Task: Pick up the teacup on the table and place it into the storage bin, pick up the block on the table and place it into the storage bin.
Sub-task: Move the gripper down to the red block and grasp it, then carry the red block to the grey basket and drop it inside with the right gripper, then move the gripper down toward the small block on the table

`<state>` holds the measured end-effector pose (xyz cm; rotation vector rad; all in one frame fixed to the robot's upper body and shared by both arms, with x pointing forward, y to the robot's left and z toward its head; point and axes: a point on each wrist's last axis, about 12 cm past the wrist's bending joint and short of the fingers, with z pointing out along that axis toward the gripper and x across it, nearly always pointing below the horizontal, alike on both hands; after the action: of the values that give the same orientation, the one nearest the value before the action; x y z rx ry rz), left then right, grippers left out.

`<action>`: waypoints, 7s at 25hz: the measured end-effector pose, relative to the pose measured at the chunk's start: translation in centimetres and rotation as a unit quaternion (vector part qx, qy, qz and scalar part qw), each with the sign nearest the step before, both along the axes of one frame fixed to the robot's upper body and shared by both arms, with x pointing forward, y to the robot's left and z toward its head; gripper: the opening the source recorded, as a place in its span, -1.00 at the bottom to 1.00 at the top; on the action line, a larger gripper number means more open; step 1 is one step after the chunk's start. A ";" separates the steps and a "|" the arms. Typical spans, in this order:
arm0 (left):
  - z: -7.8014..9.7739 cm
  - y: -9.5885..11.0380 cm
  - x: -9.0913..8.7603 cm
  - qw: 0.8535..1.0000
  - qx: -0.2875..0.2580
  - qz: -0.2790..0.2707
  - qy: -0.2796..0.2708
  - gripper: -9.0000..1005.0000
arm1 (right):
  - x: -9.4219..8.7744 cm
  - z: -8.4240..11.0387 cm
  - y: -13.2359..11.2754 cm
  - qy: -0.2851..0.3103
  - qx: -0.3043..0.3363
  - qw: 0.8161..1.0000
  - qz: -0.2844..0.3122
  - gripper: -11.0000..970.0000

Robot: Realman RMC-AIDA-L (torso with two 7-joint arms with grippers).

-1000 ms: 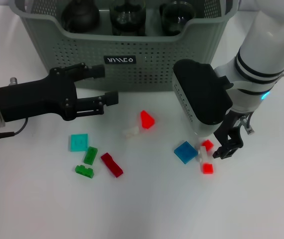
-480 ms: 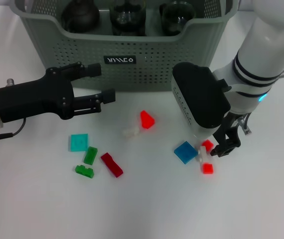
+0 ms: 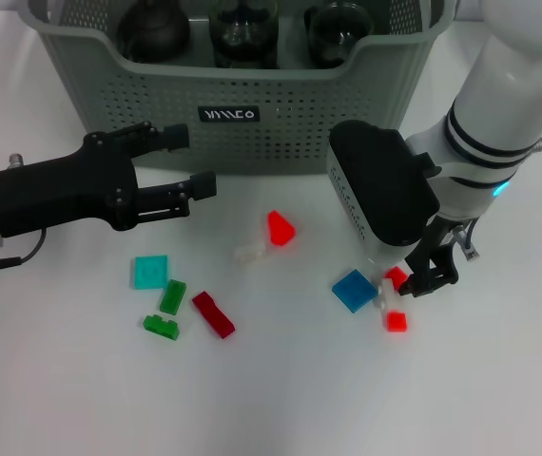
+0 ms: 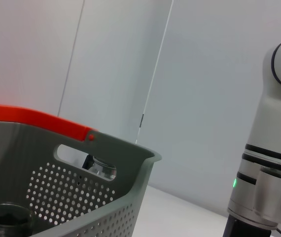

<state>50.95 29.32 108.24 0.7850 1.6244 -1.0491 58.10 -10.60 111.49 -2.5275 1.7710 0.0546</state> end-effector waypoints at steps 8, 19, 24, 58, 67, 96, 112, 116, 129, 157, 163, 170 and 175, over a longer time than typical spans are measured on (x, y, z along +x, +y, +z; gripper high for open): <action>0.0 0.1 -0.1 1.000 0.000 0.002 0.001 0.65 | -0.1 -0.2 0.1 0.000 -0.001 1.000 0.003 -0.17; 0.0 0.4 -0.1 1.000 -0.005 0.011 0.000 0.65 | -0.1 -0.3 0.0 0.001 0.002 1.000 -0.005 -0.29; -0.1 0.5 -0.4 1.000 -0.007 0.011 0.001 0.65 | 0.0 0.1 -0.3 0.001 0.006 1.000 -0.021 -0.47; -0.5 0.4 -0.7 1.000 0.016 0.000 -0.012 0.65 | 8.5 22.7 -7.8 0.012 0.485 0.815 -0.317 -0.58; -0.7 -0.7 -0.1 1.000 0.017 0.000 -0.019 0.65 | 12.3 17.8 -1.5 -0.112 0.421 0.844 -0.313 -0.58; -0.8 -1.0 -0.1 1.000 0.015 0.000 -0.019 0.65 | 12.8 13.1 -2.8 -0.152 0.338 0.836 -0.404 -0.42; -0.8 -0.9 -0.2 1.000 0.015 0.000 -0.018 0.65 | 8.2 16.8 -4.9 -0.124 0.440 0.824 -0.333 0.41; -0.9 -0.9 -0.3 1.000 0.018 -0.002 -0.016 0.65 | 4.4 18.2 -7.6 -0.074 0.495 0.816 -0.289 0.59; -1.1 -0.6 -0.4 1.000 0.028 -0.005 -0.010 0.65 | -3.4 14.4 -13.6 0.098 0.411 0.874 -0.241 0.61; -1.6 -0.5 -0.6 0.999 0.031 0.007 0.000 0.65 | -1.1 2.2 -5.3 0.083 0.161 0.947 -0.266 0.61; -1.6 -0.5 -0.6 0.999 0.031 0.008 0.000 0.65 | -1.2 1.1 -4.5 0.065 0.131 0.955 -0.259 0.61; -1.6 -0.6 -0.6 0.999 0.031 0.008 0.000 0.65 | -1.2 0.8 -3.8 0.054 0.132 0.957 -0.254 0.61; -1.7 -0.5 -0.5 0.999 0.033 0.011 0.001 0.65 | -1.3 0.5 -3.6 0.054 0.128 0.958 -0.250 0.60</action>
<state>50.41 28.81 106.53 0.8075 1.6733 -0.9843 56.77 -14.18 111.98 -1.8751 2.2215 0.3766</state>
